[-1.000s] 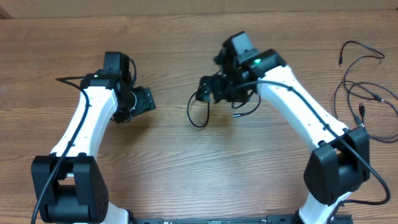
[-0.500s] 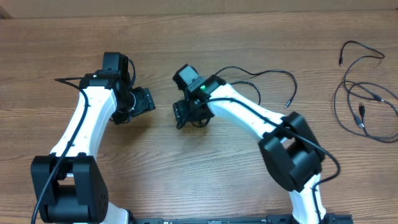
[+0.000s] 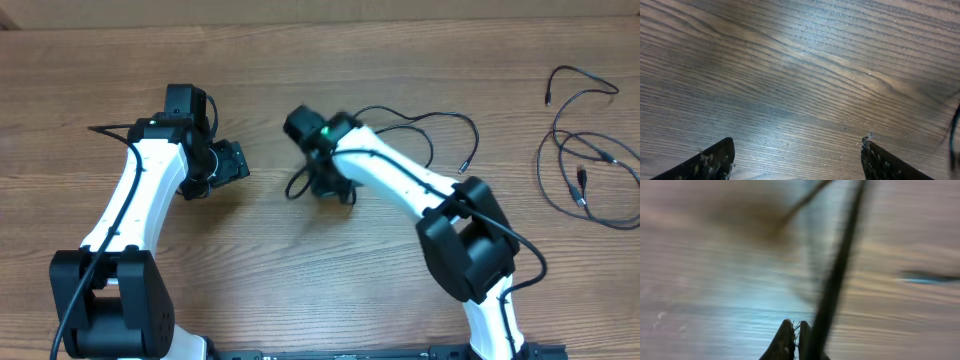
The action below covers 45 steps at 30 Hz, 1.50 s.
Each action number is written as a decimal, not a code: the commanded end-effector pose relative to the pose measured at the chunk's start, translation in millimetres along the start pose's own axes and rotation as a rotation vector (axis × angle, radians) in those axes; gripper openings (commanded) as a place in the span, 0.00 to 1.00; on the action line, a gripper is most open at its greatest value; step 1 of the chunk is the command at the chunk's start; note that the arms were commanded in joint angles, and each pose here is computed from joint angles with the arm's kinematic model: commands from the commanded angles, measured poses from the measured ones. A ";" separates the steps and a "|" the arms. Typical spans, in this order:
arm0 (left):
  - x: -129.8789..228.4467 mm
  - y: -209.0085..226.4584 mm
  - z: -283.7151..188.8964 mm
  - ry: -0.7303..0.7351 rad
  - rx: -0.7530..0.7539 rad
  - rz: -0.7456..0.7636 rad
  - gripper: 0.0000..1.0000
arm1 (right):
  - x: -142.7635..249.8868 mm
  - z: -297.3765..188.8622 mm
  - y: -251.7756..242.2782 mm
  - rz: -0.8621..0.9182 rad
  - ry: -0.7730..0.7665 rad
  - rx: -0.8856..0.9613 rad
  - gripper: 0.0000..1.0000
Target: Untangle cables
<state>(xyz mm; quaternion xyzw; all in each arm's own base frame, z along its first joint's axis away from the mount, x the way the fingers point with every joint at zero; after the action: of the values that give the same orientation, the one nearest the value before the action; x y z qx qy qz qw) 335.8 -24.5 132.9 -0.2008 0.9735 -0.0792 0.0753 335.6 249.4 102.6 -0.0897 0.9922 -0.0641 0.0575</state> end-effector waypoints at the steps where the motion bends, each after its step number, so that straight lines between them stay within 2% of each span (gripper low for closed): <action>1: -1.9 0.3 -1.2 -0.003 0.005 -0.007 0.80 | -43.1 -81.3 -79.7 0.150 -0.246 0.216 0.04; 2: -1.7 0.4 -1.2 -0.001 0.005 -0.007 0.80 | -46.0 -91.8 -97.9 0.176 -0.258 0.267 0.04; 3: -1.6 0.4 -1.3 -0.001 0.004 -0.007 0.80 | -51.5 -119.0 -152.5 0.253 -0.286 0.414 0.04; 6: -1.6 0.3 -1.2 -0.001 0.005 -0.007 0.80 | -50.2 -145.5 -226.7 0.331 -0.281 0.616 0.04; 8: -1.6 0.2 -1.2 -0.001 0.005 -0.007 0.81 | -44.6 -157.3 -272.4 0.411 -0.271 0.729 0.04; 11: -1.4 0.3 -1.2 0.000 0.005 -0.007 0.81 | -33.0 -161.6 -331.9 0.556 -0.241 0.791 0.04; 17: -1.4 0.3 -1.2 0.000 0.005 -0.007 0.80 | 4.3 -140.4 -413.8 0.876 -0.146 0.704 0.04; 22: -1.5 0.3 -1.2 -0.001 0.005 -0.008 0.80 | 28.9 -117.1 -450.6 1.074 -0.085 0.444 0.04; 26: -1.4 0.3 -1.2 0.000 0.005 -0.008 0.80 | 39.9 -109.9 -464.7 1.156 -0.072 0.325 0.04; 27: -1.4 0.3 -1.2 0.000 0.005 -0.008 0.80 | 42.5 -109.0 -467.6 1.170 -0.069 0.308 0.07; 28: -1.4 0.3 -1.2 0.000 0.005 -0.008 0.80 | 44.3 -108.3 -469.7 1.181 -0.067 0.295 0.22; 29: -1.4 0.2 -1.1 0.000 0.005 -0.008 0.80 | 46.3 -107.6 -472.4 1.193 -0.067 0.281 0.66; 30: -1.4 0.2 -1.1 0.000 0.005 -0.008 0.80 | 47.4 -107.1 -473.3 1.197 -0.065 0.269 0.83; 31: -1.3 -0.1 -1.1 0.000 0.005 -0.006 0.80 | 47.2 -106.4 -473.2 1.193 -0.065 0.247 0.92; 32: -1.3 -0.2 -1.1 0.000 0.005 -0.007 0.81 | 46.8 -105.9 -472.4 1.190 -0.064 0.229 0.96; 36: -1.3 -0.2 -1.1 0.000 0.005 -0.007 0.81 | 42.1 -104.3 -466.3 1.140 -0.063 0.156 1.00; 40: -1.1 -0.5 -1.1 0.001 0.008 -0.006 0.81 | 36.2 -103.4 -456.2 1.122 -0.061 0.082 1.00; 45: -2.4 -17.0 -2.3 0.010 0.131 0.051 0.82 | 7.0 -107.1 -409.9 0.813 -0.098 -0.235 1.00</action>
<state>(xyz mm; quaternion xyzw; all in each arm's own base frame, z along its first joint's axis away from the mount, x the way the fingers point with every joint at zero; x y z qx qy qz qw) 336.7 -27.4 133.4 -0.1990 0.9729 -0.0910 0.0753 369.4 -183.2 246.3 0.4209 0.9024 -0.0319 0.0868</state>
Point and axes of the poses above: each gripper's point midway between its finger pads, its own z axis out along the fingers, its own y axis along the line the jaws close on, x = y × z, the point moved 5 cm from there along -z, back along the fingers, and after that the axes turned 2 degrees about -z, right-handed, at the moved point
